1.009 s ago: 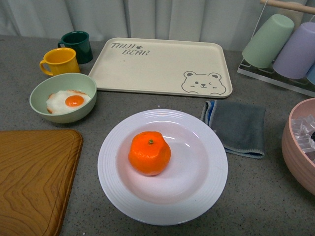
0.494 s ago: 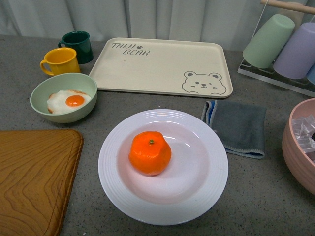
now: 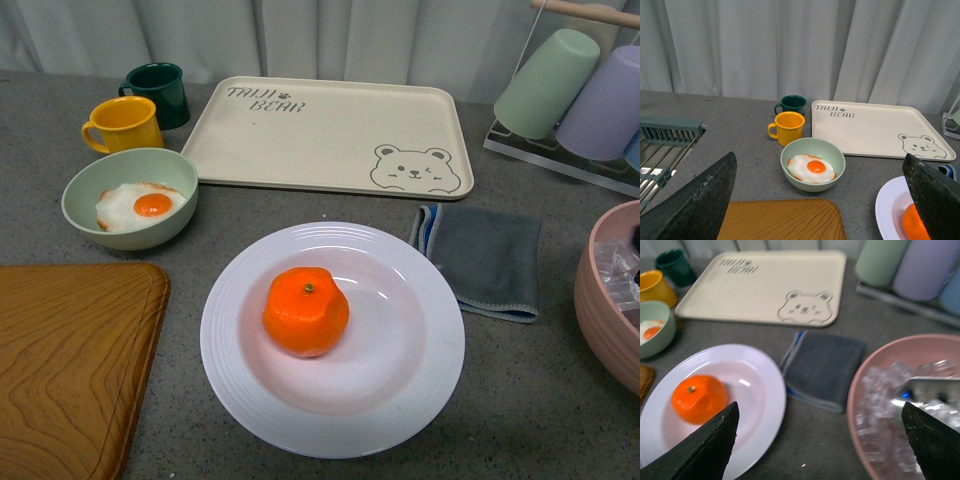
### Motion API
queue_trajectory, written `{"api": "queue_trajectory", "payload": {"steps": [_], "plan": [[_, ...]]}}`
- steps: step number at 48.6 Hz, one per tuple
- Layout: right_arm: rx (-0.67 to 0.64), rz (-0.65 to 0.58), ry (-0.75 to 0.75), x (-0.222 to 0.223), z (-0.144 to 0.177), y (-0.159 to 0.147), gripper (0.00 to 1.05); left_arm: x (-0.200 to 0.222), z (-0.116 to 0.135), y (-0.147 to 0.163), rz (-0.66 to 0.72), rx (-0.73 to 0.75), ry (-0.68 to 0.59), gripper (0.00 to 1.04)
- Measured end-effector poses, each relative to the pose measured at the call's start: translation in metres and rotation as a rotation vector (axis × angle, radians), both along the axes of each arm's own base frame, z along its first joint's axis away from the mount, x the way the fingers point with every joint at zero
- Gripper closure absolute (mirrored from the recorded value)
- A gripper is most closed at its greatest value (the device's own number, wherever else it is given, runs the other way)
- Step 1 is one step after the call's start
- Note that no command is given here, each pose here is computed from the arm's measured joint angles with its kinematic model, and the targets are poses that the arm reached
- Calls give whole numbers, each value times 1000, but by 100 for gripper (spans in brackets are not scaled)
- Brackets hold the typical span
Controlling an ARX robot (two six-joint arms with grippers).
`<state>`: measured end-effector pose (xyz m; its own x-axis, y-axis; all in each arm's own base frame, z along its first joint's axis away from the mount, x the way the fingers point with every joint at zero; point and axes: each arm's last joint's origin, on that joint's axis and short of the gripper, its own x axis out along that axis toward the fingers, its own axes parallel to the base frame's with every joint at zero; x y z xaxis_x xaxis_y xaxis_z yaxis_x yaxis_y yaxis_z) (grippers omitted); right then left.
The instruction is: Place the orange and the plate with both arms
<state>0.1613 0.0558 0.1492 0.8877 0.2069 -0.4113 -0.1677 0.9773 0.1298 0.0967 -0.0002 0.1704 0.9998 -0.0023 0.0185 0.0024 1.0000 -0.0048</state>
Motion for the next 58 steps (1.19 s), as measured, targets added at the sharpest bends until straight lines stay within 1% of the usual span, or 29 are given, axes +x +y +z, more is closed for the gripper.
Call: {"api": "queue_trajectory", "payload": {"steps": [1, 3, 9, 18, 21, 25, 35, 47, 58], "plan": [[13, 15, 24, 2, -3, 3, 9, 0, 0, 0, 0, 0, 0, 7], [81, 59, 93, 7, -11, 11, 9, 0, 0, 0, 0, 0, 0, 7], [215, 132, 200, 12, -19, 23, 9, 0, 0, 0, 0, 0, 0, 7], [343, 158, 334, 18, -32, 27, 9, 0, 0, 0, 0, 0, 0, 7], [427, 175, 419, 25, -40, 28, 9, 0, 0, 0, 0, 0, 0, 7], [489, 171, 484, 33, -48, 28, 9, 0, 0, 0, 0, 0, 0, 7], [506, 117, 611, 53, -72, 24, 9, 0, 0, 0, 0, 0, 0, 7], [514, 143, 685, 81, -87, 32, 9, 0, 0, 0, 0, 0, 0, 7], [488, 150, 736, 98, -99, 46, 9, 0, 0, 0, 0, 0, 0, 7]]}}
